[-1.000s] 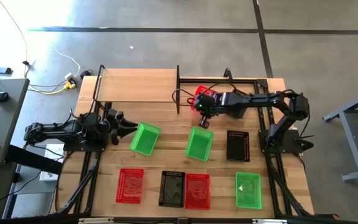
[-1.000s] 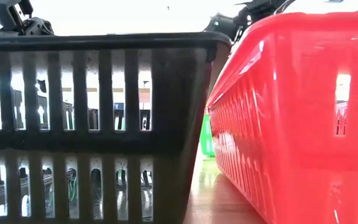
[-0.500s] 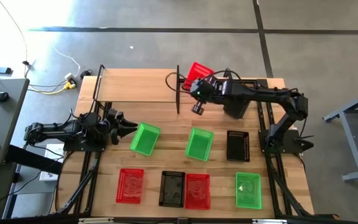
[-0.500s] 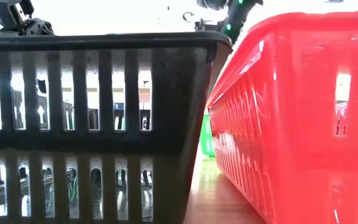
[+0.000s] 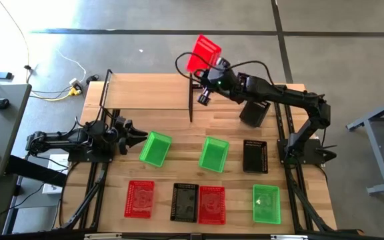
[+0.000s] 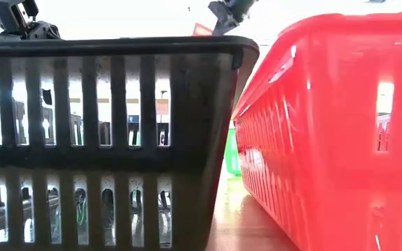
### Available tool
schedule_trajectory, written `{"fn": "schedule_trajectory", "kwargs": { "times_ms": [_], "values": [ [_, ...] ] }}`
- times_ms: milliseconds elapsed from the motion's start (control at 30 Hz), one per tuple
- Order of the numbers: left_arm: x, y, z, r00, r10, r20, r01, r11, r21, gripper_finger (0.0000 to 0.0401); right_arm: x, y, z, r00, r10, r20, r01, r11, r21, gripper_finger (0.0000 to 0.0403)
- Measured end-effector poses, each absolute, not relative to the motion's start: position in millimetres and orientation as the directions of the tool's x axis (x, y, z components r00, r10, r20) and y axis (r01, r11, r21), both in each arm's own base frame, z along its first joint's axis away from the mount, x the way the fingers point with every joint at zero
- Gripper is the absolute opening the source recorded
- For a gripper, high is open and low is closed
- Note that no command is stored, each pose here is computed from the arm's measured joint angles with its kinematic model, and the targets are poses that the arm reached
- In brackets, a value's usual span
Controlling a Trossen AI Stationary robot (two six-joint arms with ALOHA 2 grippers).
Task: Stack baskets on shelf by color
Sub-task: Put the top right red bin on the shelf
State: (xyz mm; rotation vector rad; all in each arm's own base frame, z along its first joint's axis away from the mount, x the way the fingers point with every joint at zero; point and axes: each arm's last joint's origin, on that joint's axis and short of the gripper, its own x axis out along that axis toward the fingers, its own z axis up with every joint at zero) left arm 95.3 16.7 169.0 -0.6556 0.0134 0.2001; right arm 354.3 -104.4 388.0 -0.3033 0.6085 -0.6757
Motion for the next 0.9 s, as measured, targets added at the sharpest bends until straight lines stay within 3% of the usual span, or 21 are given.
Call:
{"fn": "schedule_trajectory", "kwargs": {
  "times_ms": [467,900],
  "values": [
    [95.3,16.7,169.0,0.981,0.180,-0.075,-0.188,0.768,-0.612,0.0135,366.2,-104.6,413.9,0.761,-0.610,-0.220,0.494,0.765,-0.414,0.0000],
    [95.3,16.7,169.1,0.981,0.181,-0.076,-0.188,0.758,-0.625,0.0135,379.1,-97.3,402.3,0.784,-0.569,-0.248,0.474,0.806,-0.354,0.0000]
  ]
}}
